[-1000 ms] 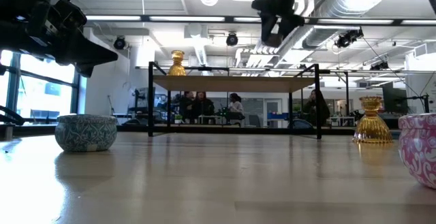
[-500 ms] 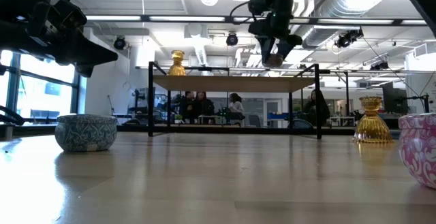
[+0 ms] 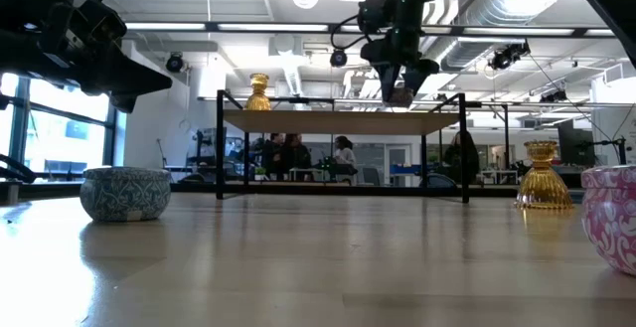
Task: Pick & Place candle stick holders
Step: Put the red white scented candle on the shelf
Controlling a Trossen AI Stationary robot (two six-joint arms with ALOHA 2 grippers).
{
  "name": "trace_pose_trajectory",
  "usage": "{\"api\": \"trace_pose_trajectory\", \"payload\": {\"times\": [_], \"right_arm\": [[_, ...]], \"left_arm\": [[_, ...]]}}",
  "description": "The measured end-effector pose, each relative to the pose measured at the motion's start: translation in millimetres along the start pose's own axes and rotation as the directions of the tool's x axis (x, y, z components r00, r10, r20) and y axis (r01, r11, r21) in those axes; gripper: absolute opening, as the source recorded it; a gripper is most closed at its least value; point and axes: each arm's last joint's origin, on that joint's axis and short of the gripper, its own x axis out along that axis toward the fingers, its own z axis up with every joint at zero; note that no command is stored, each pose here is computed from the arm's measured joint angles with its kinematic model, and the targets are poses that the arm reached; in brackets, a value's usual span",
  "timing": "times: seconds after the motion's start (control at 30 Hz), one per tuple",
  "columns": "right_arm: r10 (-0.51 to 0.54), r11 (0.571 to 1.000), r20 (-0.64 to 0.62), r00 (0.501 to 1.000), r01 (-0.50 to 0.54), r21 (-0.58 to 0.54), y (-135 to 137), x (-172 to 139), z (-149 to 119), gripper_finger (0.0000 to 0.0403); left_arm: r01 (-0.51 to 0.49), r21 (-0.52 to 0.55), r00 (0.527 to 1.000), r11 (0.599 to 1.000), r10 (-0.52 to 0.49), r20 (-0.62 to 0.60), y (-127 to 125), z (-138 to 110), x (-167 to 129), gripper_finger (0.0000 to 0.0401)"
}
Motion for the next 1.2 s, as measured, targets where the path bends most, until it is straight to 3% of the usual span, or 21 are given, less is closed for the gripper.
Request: {"api": "trace_pose_trajectory", "payload": {"times": [0.43,0.53,1.2], "right_arm": [[0.029,1.000,-0.060,0.998,-0.029,-0.001,0.7,7.7,-5.1,0.0290],[-0.024,1.000,-0.090,0.996,0.022,-0.017,-0.7,20.4,-8.4,0.0290],[-0.010,1.000,-0.070,0.997,0.009,-0.023,-0.2,27.1,-6.7,0.0292]], "left_arm": [[0.000,0.000,1.000,1.000,0.000,0.000,0.0,0.0,0.0,0.0003],[0.000,0.000,1.000,1.000,0.000,0.000,0.0,0.0,0.0,0.0003],[0.000,0.000,1.000,1.000,0.000,0.000,0.0,0.0,0.0,0.0003]]}}
